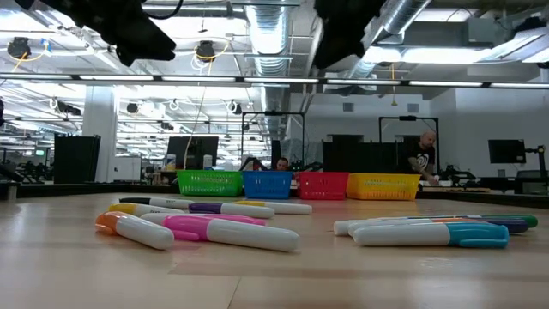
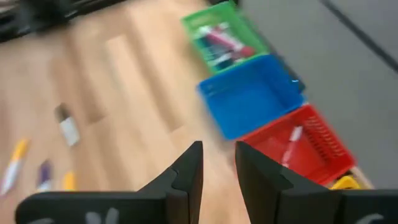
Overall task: Pick & Place Markers
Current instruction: Put the small green marker pen into the red bin
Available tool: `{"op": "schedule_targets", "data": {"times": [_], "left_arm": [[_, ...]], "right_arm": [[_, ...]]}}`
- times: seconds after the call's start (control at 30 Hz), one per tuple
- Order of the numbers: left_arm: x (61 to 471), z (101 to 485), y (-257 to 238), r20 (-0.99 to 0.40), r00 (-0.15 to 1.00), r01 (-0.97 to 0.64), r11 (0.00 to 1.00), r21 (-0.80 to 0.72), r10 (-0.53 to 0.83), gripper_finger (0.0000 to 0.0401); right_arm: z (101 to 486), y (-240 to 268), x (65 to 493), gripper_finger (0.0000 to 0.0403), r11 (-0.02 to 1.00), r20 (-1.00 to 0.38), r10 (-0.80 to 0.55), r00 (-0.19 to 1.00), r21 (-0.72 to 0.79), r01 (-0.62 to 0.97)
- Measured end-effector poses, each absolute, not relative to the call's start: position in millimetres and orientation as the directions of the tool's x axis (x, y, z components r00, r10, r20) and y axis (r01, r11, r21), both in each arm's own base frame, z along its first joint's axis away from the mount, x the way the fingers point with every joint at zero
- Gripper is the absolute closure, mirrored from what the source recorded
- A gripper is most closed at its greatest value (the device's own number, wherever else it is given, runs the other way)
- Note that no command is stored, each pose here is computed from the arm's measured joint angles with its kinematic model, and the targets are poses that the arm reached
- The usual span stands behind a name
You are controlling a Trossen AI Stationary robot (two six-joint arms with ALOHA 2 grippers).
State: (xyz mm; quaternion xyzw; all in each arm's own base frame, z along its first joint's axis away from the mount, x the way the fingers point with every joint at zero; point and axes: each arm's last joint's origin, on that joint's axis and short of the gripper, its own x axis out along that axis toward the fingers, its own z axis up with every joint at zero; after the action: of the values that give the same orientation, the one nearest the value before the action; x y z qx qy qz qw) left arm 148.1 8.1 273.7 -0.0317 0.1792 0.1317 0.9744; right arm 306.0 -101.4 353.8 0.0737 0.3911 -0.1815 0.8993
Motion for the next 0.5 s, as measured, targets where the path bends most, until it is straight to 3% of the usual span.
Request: {"op": "schedule_targets", "data": {"times": [0.23, 0.5], "left_arm": [[153, 270, 2, -0.389, 0.91, -0.175, 0.984, -0.039, 0.147, 0.0238], [173, 253, -18, -0.495, 0.869, -0.057, 0.988, -0.147, -0.023, 0.0238]], "right_arm": [[350, -43, 298, 0.032, 0.963, -0.829, -0.121, 0.546, 0.035, 0.266], [315, 26, 316, 0.032, 0.983, -0.917, -0.017, 0.4, 0.057, 0.174]]}}
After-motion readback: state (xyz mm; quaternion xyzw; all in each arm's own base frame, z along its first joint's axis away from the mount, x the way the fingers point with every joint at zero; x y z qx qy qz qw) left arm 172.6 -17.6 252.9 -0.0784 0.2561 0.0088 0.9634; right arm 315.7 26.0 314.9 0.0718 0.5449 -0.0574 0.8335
